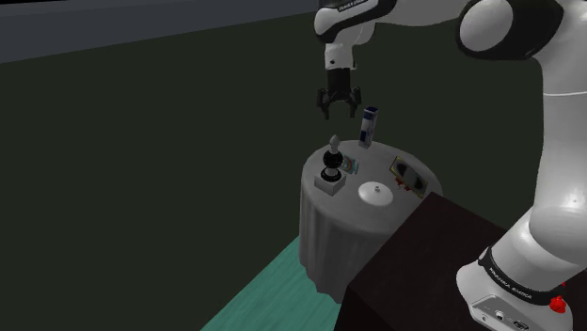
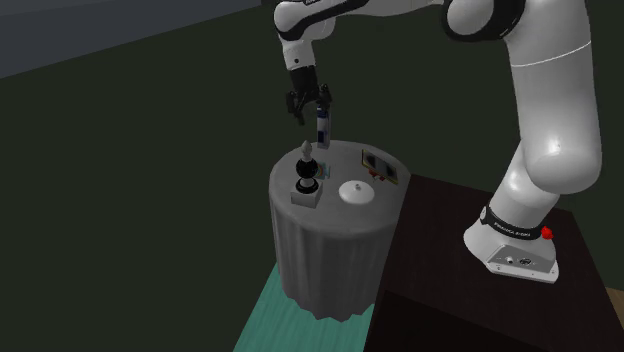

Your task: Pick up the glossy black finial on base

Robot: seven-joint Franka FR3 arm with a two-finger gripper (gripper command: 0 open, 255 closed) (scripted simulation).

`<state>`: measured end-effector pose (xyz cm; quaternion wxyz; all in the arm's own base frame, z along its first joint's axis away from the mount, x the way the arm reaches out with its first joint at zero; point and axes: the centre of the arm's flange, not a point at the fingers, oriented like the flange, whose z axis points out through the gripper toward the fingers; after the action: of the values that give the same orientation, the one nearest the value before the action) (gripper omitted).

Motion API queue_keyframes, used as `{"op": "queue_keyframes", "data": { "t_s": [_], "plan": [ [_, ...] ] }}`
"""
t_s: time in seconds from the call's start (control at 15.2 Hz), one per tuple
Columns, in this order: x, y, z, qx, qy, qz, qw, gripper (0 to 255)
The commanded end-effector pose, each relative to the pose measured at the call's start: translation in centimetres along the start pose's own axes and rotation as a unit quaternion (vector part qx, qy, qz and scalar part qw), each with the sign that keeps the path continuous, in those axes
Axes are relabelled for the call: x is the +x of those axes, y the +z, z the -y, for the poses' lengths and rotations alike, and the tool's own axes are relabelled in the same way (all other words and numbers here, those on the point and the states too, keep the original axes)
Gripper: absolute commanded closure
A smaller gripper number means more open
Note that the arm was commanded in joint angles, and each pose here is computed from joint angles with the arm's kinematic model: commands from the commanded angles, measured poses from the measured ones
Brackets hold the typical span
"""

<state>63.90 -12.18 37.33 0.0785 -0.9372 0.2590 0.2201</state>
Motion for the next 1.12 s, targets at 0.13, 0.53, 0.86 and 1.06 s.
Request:
{"op": "queue_keyframes", "data": {
  "t_s": [0.13,0.53,0.86,1.06],
  "plan": [
    [5.6,2.3,-1.2,0.014,0.048,0.026,0.9984,0],
    [13.4,6.0,-4.2,0.036,0.119,0.065,0.9901,0],
    [15.4,8.4,-4.7,0.039,0.129,0.071,0.9884,0],
    [16.2,9.8,-4.8,0.039,0.129,0.071,0.9884,0]
  ]
}}
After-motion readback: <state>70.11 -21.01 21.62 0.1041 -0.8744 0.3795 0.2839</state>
